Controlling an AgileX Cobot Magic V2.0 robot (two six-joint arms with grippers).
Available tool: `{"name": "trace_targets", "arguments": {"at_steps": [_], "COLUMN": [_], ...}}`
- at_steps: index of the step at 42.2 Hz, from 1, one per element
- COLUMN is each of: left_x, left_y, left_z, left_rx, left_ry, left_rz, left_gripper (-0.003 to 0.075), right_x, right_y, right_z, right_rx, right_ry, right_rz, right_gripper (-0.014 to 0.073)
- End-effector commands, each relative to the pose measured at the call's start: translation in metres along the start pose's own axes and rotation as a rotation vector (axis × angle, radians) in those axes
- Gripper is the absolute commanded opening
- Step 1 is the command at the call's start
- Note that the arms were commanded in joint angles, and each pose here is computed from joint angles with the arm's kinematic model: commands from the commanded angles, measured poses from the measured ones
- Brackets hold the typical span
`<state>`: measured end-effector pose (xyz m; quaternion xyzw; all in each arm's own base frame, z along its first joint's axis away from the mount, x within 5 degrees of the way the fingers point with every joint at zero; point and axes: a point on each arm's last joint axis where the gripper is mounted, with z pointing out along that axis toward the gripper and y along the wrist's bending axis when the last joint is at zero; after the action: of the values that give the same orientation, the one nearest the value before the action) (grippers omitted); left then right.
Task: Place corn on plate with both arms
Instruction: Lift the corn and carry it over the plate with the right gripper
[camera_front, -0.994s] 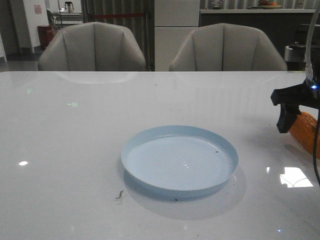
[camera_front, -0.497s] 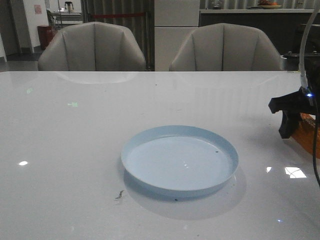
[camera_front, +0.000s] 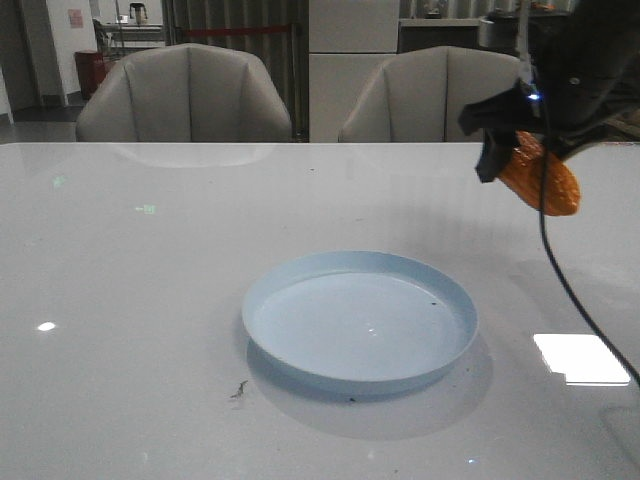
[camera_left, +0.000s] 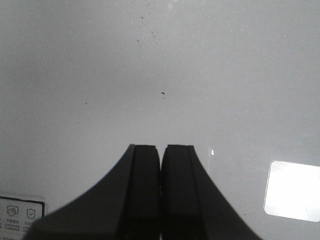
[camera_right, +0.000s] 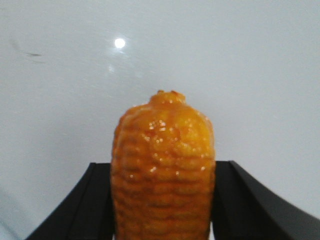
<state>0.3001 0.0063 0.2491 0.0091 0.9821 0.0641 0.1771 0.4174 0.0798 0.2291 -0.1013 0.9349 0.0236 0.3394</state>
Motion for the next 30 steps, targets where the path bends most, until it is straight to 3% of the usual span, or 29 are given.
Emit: {"name": "trace_targets", "arguments": {"at_steps": [1,15,22,30], "left_x": [-0.007,-0.007,-0.007,-0.007], "left_y": [0.002,0.002,0.002,0.002], "left_z": [-0.019,-0.019,-0.019,-0.019], "left_rx": [0.003,0.005,0.005,0.009], "left_ry": [-0.087,-0.091,-0.091,-0.092], "left_rz": [-0.023,-0.024,-0.024,-0.028], "left_gripper": [0.0093,0.0093,0.0093,0.0093], "right_x": [-0.027,-0.002,0.015,0.02], "right_y": [0.028,0.123,0.144,0.148], "right_z": [-0.03,-0.028,-0.016,-0.01], "right_rx": [-0.04,-0.185,-0.209,-0.213], "right_ry": [-0.132,-0.016,0.083,0.103], "right_rz": [-0.067,-0.296,-0.353,-0.36], "right_gripper": [0.0204,0.0204,0.0204,0.0204]}}
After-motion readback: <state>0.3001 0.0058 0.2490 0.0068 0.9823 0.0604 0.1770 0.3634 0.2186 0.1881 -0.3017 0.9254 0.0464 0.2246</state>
